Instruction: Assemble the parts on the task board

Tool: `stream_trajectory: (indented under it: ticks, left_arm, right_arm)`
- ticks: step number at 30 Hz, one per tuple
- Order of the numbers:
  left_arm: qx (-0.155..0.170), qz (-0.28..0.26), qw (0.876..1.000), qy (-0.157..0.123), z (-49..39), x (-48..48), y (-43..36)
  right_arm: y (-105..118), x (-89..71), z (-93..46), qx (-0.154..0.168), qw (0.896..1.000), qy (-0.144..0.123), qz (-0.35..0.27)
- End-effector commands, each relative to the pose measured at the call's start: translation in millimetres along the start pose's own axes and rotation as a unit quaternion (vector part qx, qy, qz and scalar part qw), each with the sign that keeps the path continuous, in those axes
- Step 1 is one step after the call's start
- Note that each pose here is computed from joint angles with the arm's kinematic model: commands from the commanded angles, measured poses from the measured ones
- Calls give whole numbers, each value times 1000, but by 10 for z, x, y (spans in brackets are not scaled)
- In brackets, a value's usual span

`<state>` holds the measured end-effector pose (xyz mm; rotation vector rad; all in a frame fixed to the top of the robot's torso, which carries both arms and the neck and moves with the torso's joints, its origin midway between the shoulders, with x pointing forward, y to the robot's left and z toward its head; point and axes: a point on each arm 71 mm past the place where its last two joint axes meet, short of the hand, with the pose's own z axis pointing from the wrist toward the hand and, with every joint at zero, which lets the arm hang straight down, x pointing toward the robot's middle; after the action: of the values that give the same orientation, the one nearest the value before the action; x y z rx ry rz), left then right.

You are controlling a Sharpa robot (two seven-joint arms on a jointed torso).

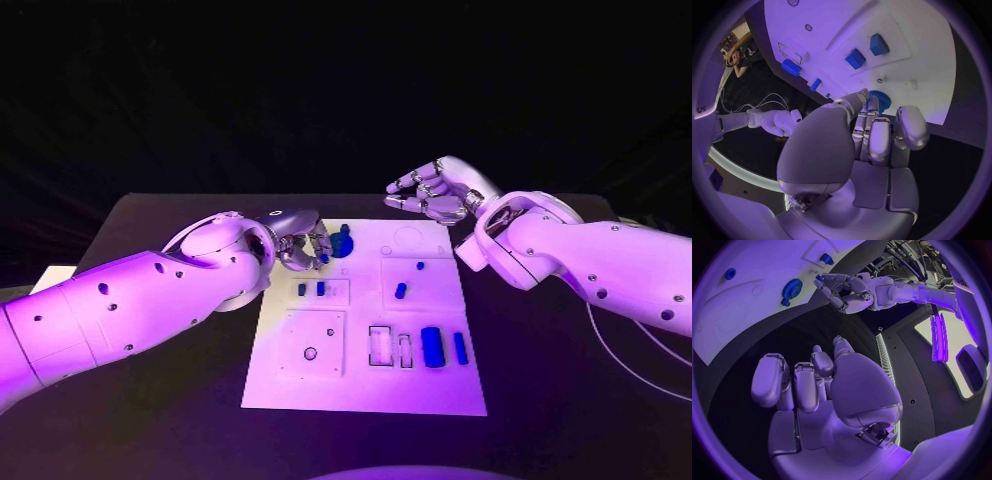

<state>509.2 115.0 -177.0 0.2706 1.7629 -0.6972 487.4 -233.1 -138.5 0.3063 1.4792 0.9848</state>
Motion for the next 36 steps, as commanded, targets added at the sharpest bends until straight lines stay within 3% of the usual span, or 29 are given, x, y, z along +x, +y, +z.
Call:
stream_trajectory:
  ticks: [1,9,13,28,36]
  left_arm:
    - [-1,-21,1000,-6,-41,-25,26]
    - [-26,-28,999,4,-77,-33,187]
    - [-32,-28,999,13,-57,-19,216]
    - [-42,-25,998,37,1,43,236]
    - [-36,-24,998,45,6,61,202]
  right_arm:
    - [3,-5,-4,-5,1000,-1,-4]
    - [-5,-1,-2,-3,1000,3,-4]
    - [-4,2,0,-2,1000,4,-4]
    - [5,12,2,-3,1000,6,-3]
    - [6,13,3,-3,1000,6,-3]
